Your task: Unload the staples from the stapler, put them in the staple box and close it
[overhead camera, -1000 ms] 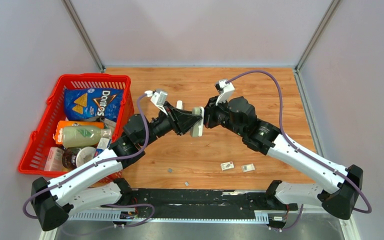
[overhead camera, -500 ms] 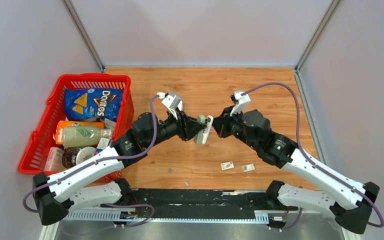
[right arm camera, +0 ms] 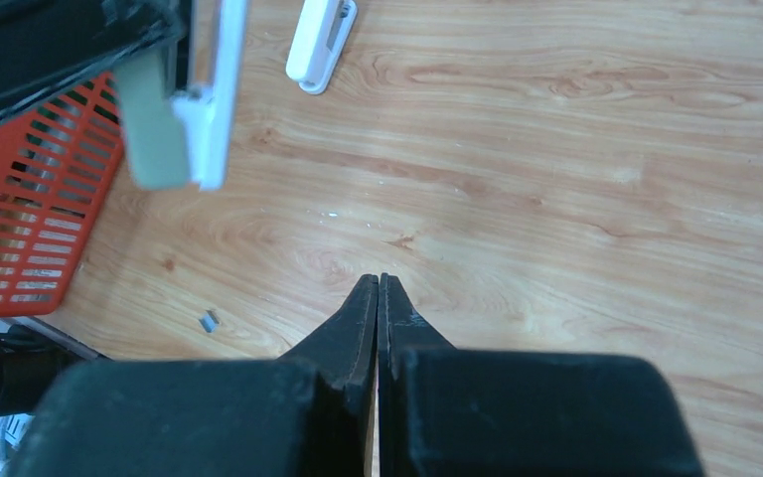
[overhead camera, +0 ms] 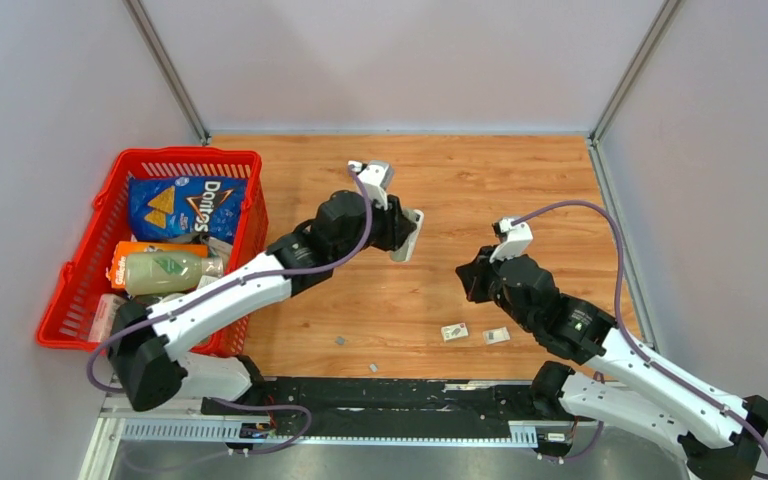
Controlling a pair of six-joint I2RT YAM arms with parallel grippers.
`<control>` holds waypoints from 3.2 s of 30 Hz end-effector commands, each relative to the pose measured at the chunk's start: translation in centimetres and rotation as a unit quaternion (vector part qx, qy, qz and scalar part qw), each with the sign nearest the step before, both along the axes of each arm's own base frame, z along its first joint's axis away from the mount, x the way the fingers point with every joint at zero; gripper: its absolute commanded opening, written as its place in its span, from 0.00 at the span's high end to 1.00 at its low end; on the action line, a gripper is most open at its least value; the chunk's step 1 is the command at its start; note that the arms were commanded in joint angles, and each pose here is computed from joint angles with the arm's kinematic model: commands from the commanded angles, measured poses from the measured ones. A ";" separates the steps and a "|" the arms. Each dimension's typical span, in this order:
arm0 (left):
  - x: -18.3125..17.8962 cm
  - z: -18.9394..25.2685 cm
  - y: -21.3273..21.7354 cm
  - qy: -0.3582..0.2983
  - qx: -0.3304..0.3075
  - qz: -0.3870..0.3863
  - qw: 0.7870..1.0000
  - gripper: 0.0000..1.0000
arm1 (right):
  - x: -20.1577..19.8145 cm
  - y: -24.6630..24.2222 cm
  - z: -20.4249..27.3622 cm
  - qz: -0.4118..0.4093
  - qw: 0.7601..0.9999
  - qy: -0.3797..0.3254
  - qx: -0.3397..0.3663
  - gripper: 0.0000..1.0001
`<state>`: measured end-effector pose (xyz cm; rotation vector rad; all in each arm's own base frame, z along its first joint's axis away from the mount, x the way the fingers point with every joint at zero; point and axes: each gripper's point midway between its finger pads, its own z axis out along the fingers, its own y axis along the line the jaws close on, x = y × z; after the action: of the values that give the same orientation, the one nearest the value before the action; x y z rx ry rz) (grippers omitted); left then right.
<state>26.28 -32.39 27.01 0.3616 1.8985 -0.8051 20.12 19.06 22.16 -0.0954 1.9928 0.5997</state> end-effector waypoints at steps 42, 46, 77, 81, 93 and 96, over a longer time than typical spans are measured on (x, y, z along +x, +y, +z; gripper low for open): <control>18.6 -18.6 3.8 0.197 0.218 0.171 0.940 0.28 | -2.1 3.9 -3.3 0.089 0.994 0.058 0.032 0.68; 18.5 -16.5 3.9 0.186 0.213 0.170 0.944 0.20 | -1.9 3.6 -3.4 0.081 0.995 0.061 0.018 0.61; -6.3 -10.6 6.1 0.177 0.124 -0.004 0.976 0.24 | -4.2 -8.0 -12.7 -0.181 0.953 0.205 -0.127 0.42; -7.3 -11.5 6.3 0.181 0.120 -0.020 0.976 0.25 | -3.8 -9.1 -12.7 -0.226 0.947 0.199 -0.116 0.42; -9.1 -13.3 6.1 0.186 0.112 -0.063 0.974 0.25 | -4.0 -11.6 -15.1 -0.306 0.916 0.232 -0.117 0.46; -9.4 -13.6 6.0 0.187 0.109 -0.073 0.973 0.25 | -3.9 -12.9 -15.7 -0.336 0.903 0.240 -0.119 0.46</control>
<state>17.01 -25.33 12.31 0.4884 2.4123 -0.7181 15.82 8.19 6.96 0.4968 2.4217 -0.0096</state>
